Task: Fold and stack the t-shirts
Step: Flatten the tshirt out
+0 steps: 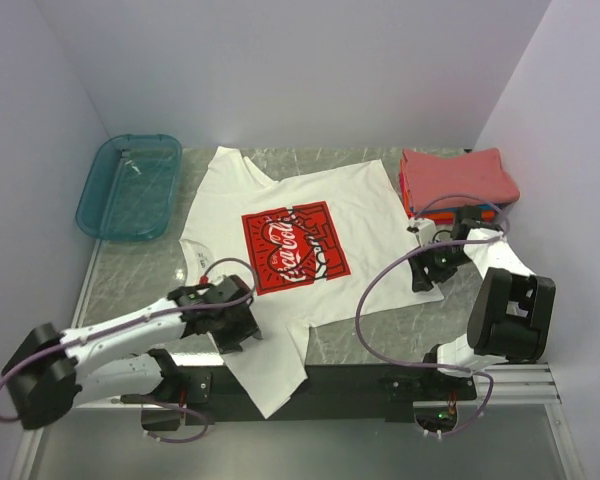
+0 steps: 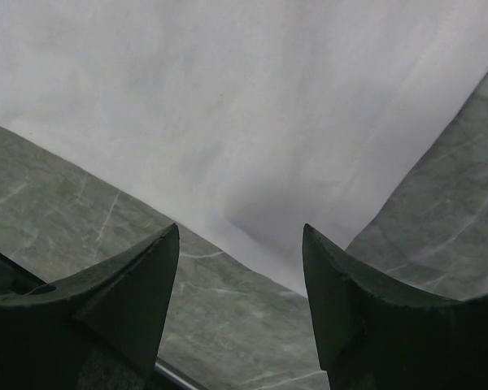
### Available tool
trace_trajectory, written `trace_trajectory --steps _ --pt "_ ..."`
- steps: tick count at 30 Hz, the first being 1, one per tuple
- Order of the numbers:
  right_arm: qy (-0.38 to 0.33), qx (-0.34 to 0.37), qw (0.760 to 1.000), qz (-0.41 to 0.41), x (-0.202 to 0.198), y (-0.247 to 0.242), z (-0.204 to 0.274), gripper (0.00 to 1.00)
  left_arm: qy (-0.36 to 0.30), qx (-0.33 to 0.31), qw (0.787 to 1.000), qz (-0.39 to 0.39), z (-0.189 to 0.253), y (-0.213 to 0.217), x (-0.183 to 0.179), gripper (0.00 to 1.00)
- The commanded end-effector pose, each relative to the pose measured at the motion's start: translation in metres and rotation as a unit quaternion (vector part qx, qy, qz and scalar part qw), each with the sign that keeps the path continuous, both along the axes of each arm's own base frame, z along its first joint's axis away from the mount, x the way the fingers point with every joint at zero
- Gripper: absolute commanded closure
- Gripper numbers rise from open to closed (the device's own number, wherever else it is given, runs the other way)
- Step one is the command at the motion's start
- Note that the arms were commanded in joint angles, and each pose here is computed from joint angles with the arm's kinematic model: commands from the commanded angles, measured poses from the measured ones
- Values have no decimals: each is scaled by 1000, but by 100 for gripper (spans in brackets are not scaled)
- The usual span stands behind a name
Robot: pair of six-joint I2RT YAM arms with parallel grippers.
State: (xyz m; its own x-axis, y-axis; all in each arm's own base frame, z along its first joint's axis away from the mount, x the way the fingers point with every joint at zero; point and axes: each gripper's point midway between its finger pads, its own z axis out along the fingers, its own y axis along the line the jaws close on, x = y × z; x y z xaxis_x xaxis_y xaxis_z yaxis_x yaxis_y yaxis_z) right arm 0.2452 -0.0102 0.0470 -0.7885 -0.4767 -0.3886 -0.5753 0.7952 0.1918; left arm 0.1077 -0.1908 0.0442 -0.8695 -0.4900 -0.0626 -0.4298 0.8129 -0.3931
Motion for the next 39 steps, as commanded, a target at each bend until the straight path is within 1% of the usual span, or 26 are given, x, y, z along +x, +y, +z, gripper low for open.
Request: trace_trajectory --steps 1,2,3,5,10,14,16,18,19,22,28,32,33,34,36,37,38,39 --pt "-23 0 1000 9 0 1 5 31 -6 82 996 31 0 4 6 39" --pt "-23 -1 1000 10 -1 1 5 31 -1 114 993 28 -1 5 7 39" --pt "-23 -1 1000 11 -2 1 3 31 -14 137 990 27 -2 9 11 39" --pt "-20 -7 1000 13 -3 -1 0 31 -3 163 986 30 -7 11 12 39" --pt "-15 -19 1000 7 -2 -7 -9 31 5 172 985 29 -1 10 -2 39" --pt "-14 -19 1000 -4 4 -10 -13 31 20 150 988 32 5 13 -20 37" --pt "-16 -20 1000 -10 8 -12 -12 31 45 144 988 31 -5 19 -35 37" --pt "-22 -21 999 -19 15 -13 -10 31 53 132 989 35 -10 20 -41 37" --pt "-23 -22 999 -23 16 -14 -10 31 59 138 988 33 -16 26 -46 37" --pt "-10 -28 999 -37 20 -18 -19 31 63 137 988 30 -21 28 -49 37" --pt "-5 -48 997 -62 30 -28 -27 32 57 159 986 4 -33 23 -43 37" --pt "9 -52 997 -59 24 -29 -34 32 66 179 981 -19 -50 22 -44 40" --pt "14 -53 997 -56 22 -29 -35 33 69 182 981 -25 -52 23 -46 42" --pt "19 -52 997 -53 19 -29 -37 35 74 185 980 -27 -56 26 -49 48" --pt "32 -50 997 -46 14 -28 -39 41 72 176 981 -29 -58 25 -49 55" --pt "38 -49 997 -43 13 -28 -41 44 75 176 981 -30 -61 27 -52 63" --pt "45 -45 997 -38 10 -26 -41 52 72 169 982 -30 -60 26 -52 68" --pt "49 -43 997 -36 8 -25 -41 56 70 163 984 -31 -60 25 -51 73"
